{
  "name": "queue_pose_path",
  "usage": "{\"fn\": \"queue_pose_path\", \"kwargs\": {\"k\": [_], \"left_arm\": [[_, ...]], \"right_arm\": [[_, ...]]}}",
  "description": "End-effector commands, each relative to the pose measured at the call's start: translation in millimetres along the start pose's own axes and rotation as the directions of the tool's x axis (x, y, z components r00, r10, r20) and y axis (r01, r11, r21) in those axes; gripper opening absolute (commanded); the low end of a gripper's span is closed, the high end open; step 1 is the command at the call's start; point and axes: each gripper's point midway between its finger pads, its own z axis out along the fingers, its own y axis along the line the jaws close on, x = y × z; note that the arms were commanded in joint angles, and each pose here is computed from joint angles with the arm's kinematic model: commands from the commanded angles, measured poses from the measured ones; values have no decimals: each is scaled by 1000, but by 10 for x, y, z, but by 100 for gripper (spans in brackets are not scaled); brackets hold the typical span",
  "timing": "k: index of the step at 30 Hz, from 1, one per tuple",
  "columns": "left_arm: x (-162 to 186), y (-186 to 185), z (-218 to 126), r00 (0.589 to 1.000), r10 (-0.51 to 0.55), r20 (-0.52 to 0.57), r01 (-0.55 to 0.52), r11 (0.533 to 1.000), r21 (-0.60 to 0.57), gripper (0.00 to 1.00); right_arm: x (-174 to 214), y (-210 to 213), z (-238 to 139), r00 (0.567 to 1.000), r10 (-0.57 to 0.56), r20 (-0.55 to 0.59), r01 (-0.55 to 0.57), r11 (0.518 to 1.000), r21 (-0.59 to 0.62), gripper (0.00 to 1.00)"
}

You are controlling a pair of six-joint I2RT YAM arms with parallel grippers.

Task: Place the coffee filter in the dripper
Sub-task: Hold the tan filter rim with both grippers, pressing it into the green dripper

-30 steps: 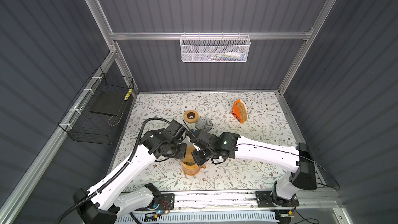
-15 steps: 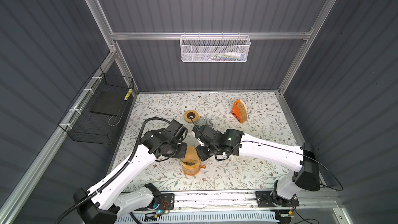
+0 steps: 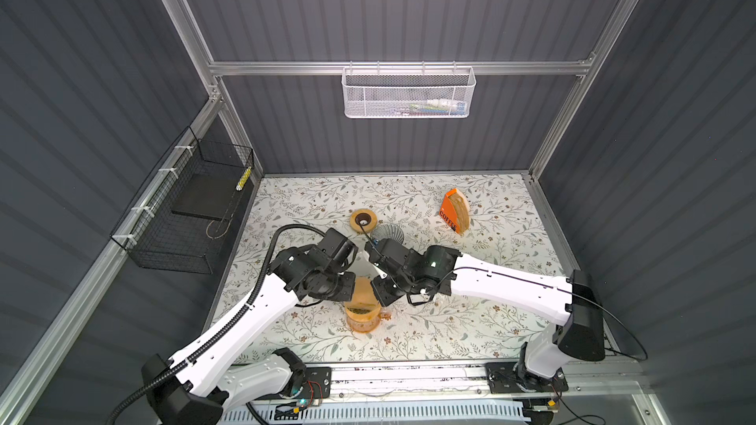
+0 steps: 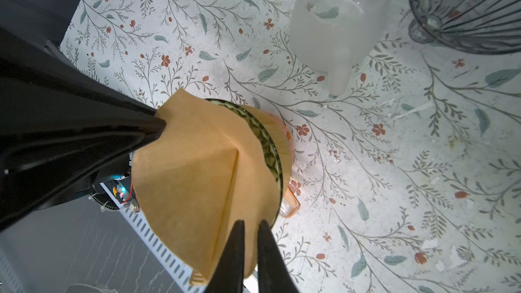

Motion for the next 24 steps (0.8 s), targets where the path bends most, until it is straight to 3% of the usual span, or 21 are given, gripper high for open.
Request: {"fn": "queue_pose_path", "kwargs": {"k": [1,24], "left_arm": [[44,0,24,1000,1,-18,-1,1000,2,10],[74,72,110,999,20,-46,-22,999,-44,10]], "right_arm": [[67,-37,89,1000,2,-30,-2,1000,8,14],[52,-43,150,999,-12,-45,13,1000,23,14]]}}
